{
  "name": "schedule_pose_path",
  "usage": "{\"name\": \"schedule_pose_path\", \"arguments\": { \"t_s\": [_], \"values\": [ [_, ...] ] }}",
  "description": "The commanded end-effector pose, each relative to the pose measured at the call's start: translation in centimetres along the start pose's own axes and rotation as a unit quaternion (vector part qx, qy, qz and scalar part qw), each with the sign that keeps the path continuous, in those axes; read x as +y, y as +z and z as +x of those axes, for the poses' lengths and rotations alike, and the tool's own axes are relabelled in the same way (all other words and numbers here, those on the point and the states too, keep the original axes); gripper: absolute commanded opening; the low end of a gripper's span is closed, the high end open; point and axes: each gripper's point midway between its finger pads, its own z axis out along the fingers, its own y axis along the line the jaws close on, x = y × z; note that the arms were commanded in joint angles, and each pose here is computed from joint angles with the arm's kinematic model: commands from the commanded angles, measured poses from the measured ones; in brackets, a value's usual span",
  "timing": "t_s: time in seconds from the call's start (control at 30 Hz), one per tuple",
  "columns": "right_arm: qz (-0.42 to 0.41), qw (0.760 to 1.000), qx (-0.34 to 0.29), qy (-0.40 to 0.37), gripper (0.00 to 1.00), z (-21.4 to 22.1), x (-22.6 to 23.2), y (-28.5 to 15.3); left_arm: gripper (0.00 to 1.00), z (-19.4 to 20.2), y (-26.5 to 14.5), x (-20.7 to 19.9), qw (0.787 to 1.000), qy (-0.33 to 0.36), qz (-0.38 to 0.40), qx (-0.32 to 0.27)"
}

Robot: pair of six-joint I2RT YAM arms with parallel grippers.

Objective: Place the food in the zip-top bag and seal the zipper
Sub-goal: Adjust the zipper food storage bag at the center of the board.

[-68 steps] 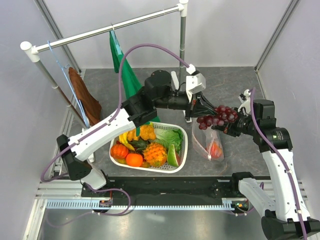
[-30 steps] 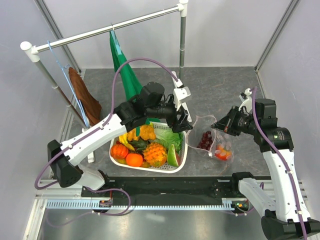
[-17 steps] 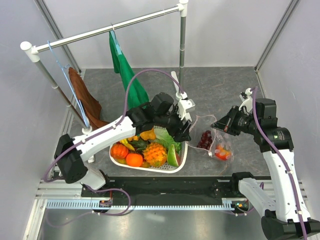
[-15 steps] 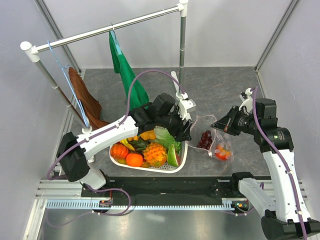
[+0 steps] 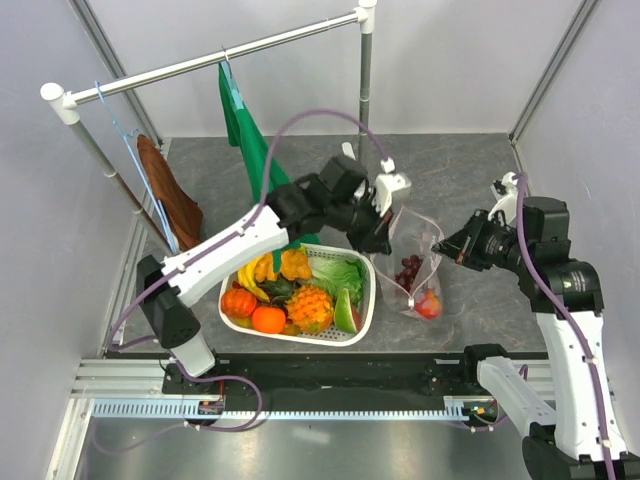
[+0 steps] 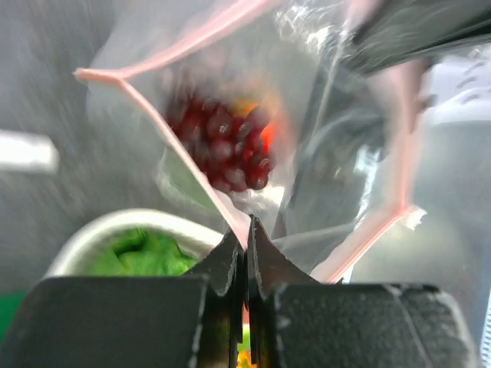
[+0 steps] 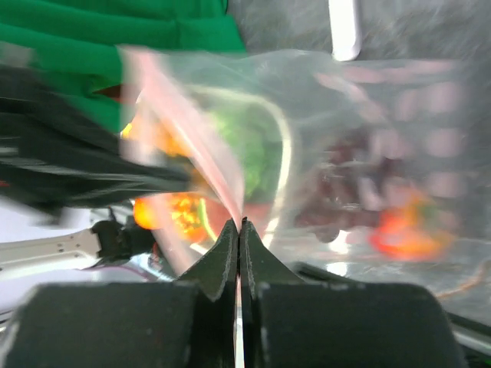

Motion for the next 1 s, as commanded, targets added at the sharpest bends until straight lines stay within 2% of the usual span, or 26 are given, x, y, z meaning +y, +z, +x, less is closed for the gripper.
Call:
{"name": "schedule_pose_path", "arguments": {
  "t_s": [0.0,0.17,0.33,0.4,0.53,0.6,0.7,0.73,0.8,0.83,0.9,0.93,0.97],
  "values": [
    [0.050,0.995,-0.050,-0.067,0.00,-1.3,-0.7,-2.6,0.02,-5.2,-6.5,-4.2,0.993,0.106,0.029,-0.043],
    [0.049,0.992,-0.069,-0.090,0.00,-1.9,0.3,-4.4,0.02,-4.3,-6.2,-4.0,0.994,0.104,0.038,-0.005],
    [-0.005,0.991,-0.074,-0.109,0.00,-2.0,3.5,-6.3,0.02,-6.7,-7.4,-4.8,0.992,0.108,0.053,-0.037],
    [-0.004,0.992,-0.067,-0.107,0.00,-1.7,3.4,-6.2,0.02,-7.1,-7.5,-4.8,0.992,0.104,0.058,-0.041],
    [0.071,0.995,-0.022,-0.072,0.00,-0.8,-1.7,-2.3,0.03,-5.4,-4.4,-1.9,0.997,0.076,0.022,0.002],
    [0.082,0.995,-0.006,-0.060,0.00,-0.3,-2.9,-1.1,0.07,-5.0,-3.4,-1.0,0.997,0.072,0.016,0.013],
    [0.073,0.996,-0.008,-0.059,0.00,-0.5,-2.8,-0.6,0.21,-5.5,-3.4,0.3,0.998,0.060,0.009,0.007],
    [0.073,0.996,-0.007,-0.058,0.00,-0.5,-2.8,-0.5,0.34,-6.1,-3.9,0.5,0.998,0.061,0.005,-0.001],
    [0.071,0.996,-0.012,-0.061,0.00,-0.9,-2.5,-0.7,0.49,-6.8,-5.1,0.8,0.997,0.070,0.002,-0.016],
    [0.068,0.996,-0.013,-0.062,0.00,-0.9,-2.3,-0.8,0.63,-7.2,-6.6,0.4,0.995,0.098,-0.002,-0.029],
    [0.066,0.996,-0.016,-0.064,0.00,-1.1,-2.1,-1.0,0.84,-6.4,-7.9,-0.1,0.988,0.152,0.004,-0.026],
    [0.065,0.996,-0.019,-0.065,0.00,-1.1,-2.0,-1.1,0.99,-6.6,-10.2,-1.6,0.983,0.179,0.007,-0.047],
    [0.064,0.996,-0.019,-0.065,0.00,-1.1,-1.9,-1.1,1.00,-6.1,-11.0,-2.0,0.980,0.194,0.008,-0.048]
  ]
}}
